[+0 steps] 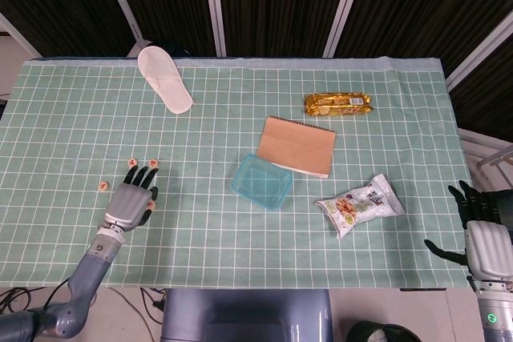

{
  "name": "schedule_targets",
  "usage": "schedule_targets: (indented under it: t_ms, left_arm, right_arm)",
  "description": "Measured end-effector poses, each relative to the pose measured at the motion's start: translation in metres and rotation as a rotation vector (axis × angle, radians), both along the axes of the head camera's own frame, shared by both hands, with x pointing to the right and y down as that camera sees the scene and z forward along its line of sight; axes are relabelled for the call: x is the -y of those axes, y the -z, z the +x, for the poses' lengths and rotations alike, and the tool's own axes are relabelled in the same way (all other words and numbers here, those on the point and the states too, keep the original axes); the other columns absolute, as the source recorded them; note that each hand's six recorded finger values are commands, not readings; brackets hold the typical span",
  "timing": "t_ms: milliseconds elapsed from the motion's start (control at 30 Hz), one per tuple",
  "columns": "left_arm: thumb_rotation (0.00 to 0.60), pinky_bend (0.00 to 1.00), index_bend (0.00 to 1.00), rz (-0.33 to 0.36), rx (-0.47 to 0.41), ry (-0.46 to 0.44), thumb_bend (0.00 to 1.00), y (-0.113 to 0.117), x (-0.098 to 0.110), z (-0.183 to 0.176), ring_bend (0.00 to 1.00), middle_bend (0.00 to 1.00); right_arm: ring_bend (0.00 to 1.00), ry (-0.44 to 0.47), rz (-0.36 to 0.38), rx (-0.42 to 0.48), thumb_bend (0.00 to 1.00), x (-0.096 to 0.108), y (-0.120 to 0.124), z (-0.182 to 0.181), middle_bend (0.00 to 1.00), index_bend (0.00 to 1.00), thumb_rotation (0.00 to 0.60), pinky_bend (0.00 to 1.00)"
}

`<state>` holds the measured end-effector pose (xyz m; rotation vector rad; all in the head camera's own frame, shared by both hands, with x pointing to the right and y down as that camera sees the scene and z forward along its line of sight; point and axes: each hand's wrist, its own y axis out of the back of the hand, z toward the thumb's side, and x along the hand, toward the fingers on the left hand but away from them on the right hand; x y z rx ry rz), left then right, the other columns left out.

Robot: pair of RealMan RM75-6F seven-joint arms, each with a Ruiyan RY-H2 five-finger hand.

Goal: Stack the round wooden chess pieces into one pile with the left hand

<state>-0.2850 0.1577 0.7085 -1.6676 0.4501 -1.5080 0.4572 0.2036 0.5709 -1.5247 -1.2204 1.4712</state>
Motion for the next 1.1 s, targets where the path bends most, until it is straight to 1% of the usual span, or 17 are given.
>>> schedule_targets:
  t_ms: [300,767,1100]
  left_arm:
    - [0.600,0.04,0.50,-0.007,0.028,-0.005,0.35,-0.009,-0.003,-0.001,0.00,0.06]
    - [0.600,0.04,0.47,-0.002,0.061,-0.013,0.35,-0.013,-0.003,-0.004,0.00,0.06]
    - [0.600,0.04,0.43,0.006,0.064,-0.019,0.35,-0.012,-0.002,-0.002,0.00,0.06]
  right_arm:
    - [0.06,-0.001,-0.001,0.000,0.20,0.000,0.000,0.000,0.00,0.10,0.600,0.00]
    - [0.06,-0.007,-0.012,-0.005,0.20,0.000,-0.002,0.001,0.00,0.10,0.600,0.00]
    - [0.06,-0.008,-0.015,-0.007,0.20,0.000,-0.002,0.001,0.00,0.10,0.600,0.00]
